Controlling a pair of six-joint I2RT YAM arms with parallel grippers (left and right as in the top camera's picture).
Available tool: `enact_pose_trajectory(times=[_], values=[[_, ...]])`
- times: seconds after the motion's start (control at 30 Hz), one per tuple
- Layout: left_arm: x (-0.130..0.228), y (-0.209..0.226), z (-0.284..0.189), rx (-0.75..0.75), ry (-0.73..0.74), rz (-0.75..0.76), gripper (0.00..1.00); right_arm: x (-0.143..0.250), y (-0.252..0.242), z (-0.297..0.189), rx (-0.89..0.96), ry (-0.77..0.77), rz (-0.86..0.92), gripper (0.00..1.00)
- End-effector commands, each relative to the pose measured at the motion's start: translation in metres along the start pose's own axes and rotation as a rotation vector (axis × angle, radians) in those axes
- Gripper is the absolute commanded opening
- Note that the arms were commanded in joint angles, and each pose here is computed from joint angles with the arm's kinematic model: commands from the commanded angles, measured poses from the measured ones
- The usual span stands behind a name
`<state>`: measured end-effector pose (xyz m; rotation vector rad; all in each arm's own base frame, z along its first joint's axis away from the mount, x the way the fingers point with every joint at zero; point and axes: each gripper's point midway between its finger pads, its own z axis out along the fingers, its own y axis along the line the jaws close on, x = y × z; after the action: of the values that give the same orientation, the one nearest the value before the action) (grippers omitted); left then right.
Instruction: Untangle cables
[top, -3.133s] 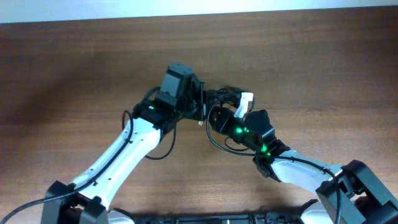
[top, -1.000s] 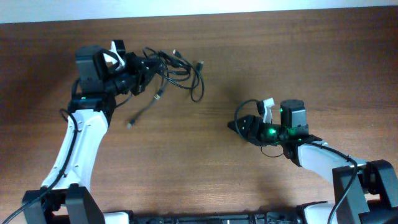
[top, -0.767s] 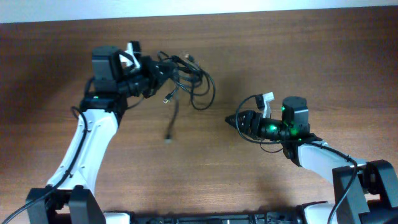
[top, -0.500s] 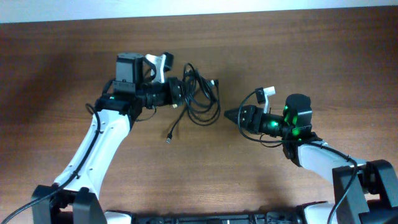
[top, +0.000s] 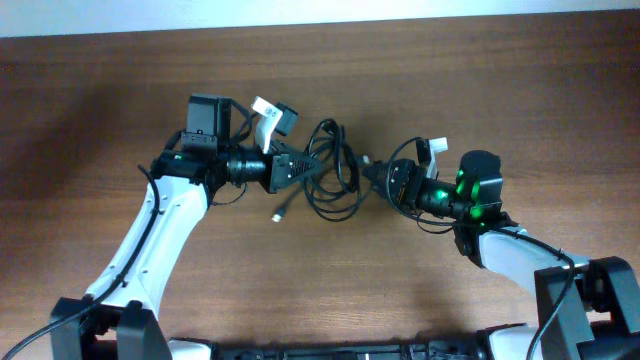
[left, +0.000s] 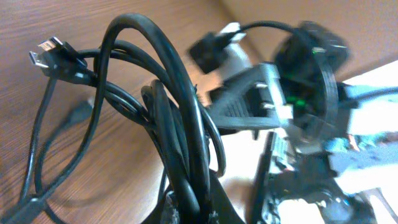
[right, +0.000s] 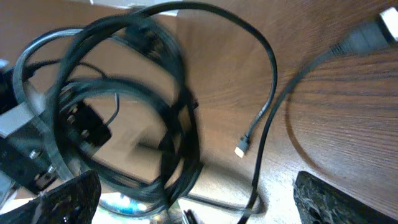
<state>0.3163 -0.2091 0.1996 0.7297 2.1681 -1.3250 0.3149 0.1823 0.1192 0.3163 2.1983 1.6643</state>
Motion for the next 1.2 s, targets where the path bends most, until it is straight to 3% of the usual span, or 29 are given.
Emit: enact_pose_trajectory(times=[0.0,0.1,0.17,0.23,0.27,0.3,0.33,0.5,0.53,0.6,0.73,0.83,0.97,1.1,1.17], values=[[-0.012,-0.045,-0.01,0.221,-0.052,0.138,0.0,-0.004,-0.004,0.003,0.024,-0.03,0.046,0.96],[-0.011,-0.05,-0.009,0.243,-0.05,0.138,0.0,0.005,0.001,0.012,0.016,-0.007,0.061,0.88],[-0.01,-0.051,-0.007,0.244,-0.046,0.139,0.0,0.014,0.007,0.019,0.005,0.017,0.038,0.72],[-0.01,-0.047,-0.006,0.219,-0.041,0.138,0.0,0.02,0.01,0.023,0.001,0.033,0.027,0.5],[-0.008,-0.041,-0.005,0.184,-0.034,0.132,0.0,0.021,0.01,0.024,0.0,0.037,0.027,0.25],[-0.006,-0.032,-0.003,0.133,-0.022,0.122,0.01,0.021,0.01,0.024,0.001,0.037,0.027,0.09],[-0.003,-0.021,-0.002,0.072,-0.005,0.102,0.08,0.021,0.01,0.023,0.001,0.035,0.027,0.04],[0.026,0.036,-0.009,-0.279,0.099,-0.135,0.5,0.016,0.006,0.024,0.02,0.008,-0.008,0.04],[0.029,0.042,-0.012,-0.322,0.101,-0.182,0.7,0.012,0.0,0.024,0.049,-0.023,0.003,0.04],[0.028,0.045,-0.012,-0.341,0.087,-0.248,0.98,0.006,-0.014,0.022,0.111,-0.069,0.037,0.04],[0.023,0.044,-0.01,-0.339,0.064,-0.274,0.99,0.012,-0.028,0.023,0.171,-0.06,0.011,0.04],[0.014,0.037,0.002,-0.324,0.054,-0.205,0.99,0.021,-0.034,0.029,0.212,-0.049,0.001,0.04],[0.02,0.053,0.016,-0.544,0.096,-0.106,0.99,0.034,-0.029,0.037,0.206,-0.012,-0.036,0.04],[0.024,0.044,0.035,-0.545,0.126,-0.052,0.98,0.04,-0.028,0.04,0.202,0.005,-0.042,0.04],[0.03,0.054,0.034,-0.63,0.149,-0.04,0.86,0.041,-0.027,0.04,0.198,0.01,-0.041,0.04]])
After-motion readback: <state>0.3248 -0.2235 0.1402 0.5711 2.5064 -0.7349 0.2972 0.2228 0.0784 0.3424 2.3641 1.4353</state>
